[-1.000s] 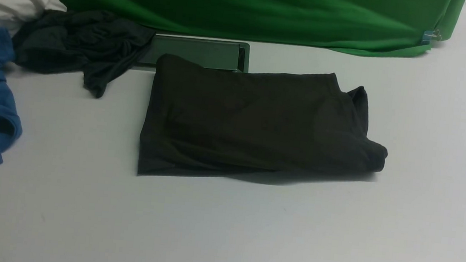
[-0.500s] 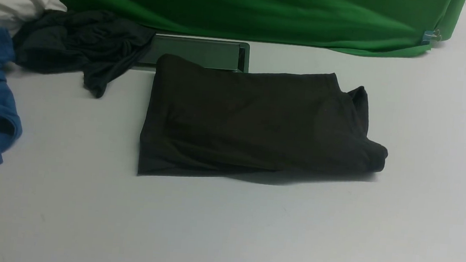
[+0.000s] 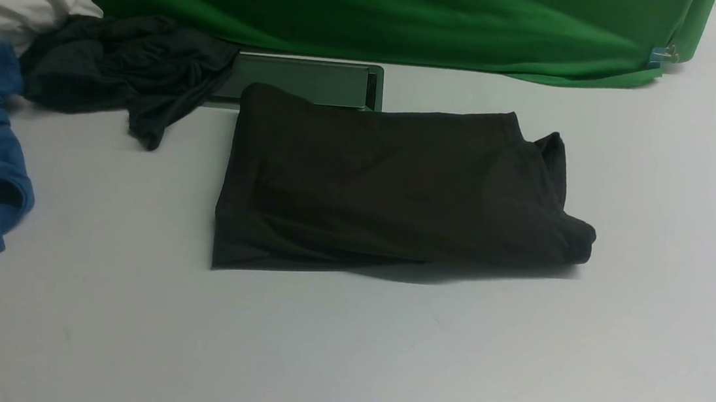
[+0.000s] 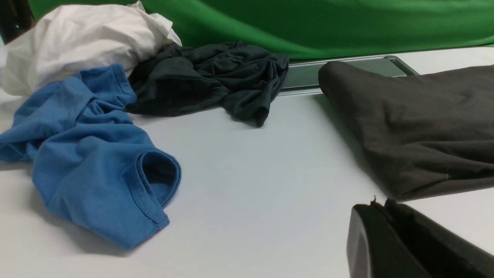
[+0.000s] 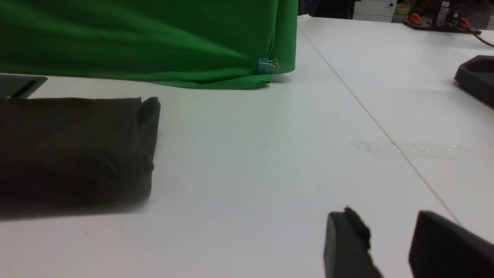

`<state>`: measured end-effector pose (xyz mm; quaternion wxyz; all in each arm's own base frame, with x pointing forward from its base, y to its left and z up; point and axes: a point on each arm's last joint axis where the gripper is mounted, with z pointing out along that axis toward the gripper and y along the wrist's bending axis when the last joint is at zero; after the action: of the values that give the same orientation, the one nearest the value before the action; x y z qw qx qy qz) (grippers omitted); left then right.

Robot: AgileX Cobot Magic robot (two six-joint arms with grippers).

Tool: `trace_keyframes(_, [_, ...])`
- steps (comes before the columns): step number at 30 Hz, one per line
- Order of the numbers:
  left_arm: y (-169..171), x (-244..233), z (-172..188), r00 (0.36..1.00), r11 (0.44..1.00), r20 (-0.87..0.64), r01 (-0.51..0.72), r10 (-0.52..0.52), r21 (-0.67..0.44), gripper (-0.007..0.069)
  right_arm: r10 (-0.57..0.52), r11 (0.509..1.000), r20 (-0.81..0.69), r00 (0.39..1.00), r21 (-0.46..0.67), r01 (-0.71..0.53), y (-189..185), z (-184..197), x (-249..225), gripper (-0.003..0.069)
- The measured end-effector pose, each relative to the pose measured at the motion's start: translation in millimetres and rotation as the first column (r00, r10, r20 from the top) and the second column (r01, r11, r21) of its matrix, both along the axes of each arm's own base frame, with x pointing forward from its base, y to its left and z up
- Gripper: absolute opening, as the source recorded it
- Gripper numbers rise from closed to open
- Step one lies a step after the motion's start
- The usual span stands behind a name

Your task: Fold a long-sleeved shirt on a white desktop.

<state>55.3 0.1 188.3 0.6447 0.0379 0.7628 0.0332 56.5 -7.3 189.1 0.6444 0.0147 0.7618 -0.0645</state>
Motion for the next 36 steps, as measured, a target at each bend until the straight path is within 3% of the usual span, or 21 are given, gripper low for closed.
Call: trace_keyframes(36, [0.4,0.0,0.0,1.0,1.0,0.0,-0.008,0.008,0.0,0.0018,0.0,1.0,0.0,1.0,0.0,0.0,0.0,0.0,0.0,0.024])
